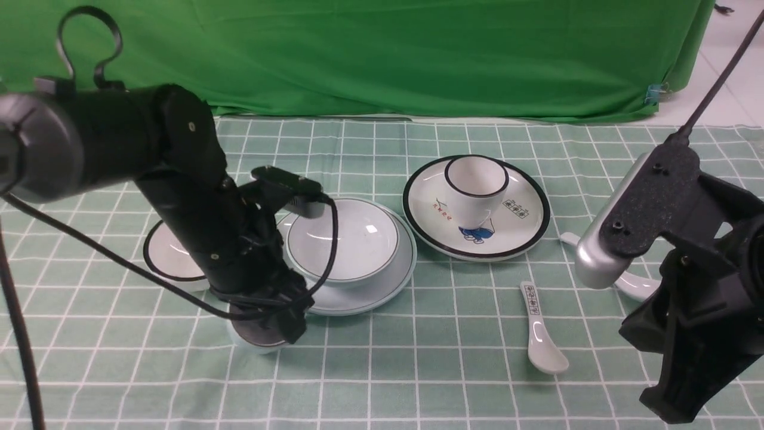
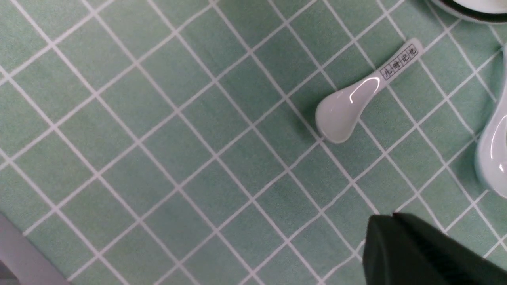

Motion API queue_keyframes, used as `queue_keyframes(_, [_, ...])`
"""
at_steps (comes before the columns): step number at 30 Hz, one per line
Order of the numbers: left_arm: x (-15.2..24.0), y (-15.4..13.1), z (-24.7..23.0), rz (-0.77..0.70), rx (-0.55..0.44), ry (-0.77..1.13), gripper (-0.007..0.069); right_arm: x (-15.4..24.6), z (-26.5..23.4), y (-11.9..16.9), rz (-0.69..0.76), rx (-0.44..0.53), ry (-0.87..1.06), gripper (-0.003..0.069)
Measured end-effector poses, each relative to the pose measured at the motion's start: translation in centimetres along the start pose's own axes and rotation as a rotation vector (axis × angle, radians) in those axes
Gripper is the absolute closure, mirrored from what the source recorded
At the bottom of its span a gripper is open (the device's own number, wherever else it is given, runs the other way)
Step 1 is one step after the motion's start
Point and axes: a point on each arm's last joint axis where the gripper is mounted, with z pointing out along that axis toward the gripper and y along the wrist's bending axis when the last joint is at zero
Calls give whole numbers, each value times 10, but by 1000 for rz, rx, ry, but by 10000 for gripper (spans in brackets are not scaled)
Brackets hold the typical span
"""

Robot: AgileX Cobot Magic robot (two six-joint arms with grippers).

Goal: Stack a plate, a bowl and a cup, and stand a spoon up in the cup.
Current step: Use the left arm to grab a blue teacup

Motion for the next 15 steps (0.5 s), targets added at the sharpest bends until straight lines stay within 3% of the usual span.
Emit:
queue_keyframes(4, [0, 6, 1, 21, -43, -3, 482, 0, 0, 0, 0, 1, -4, 638])
queue_keyframes(7, [0, 5, -2, 23, -49, -14, 498, 0, 0, 0, 0, 1, -4, 638])
queue_keyframes(11, [0, 5, -5, 26, -53, -23, 473, 0, 0, 0, 0, 1, -4, 638])
queue_keyframes(15, [0, 7, -9, 54, -97, -31, 402, 0, 0, 0, 0, 1, -4, 638])
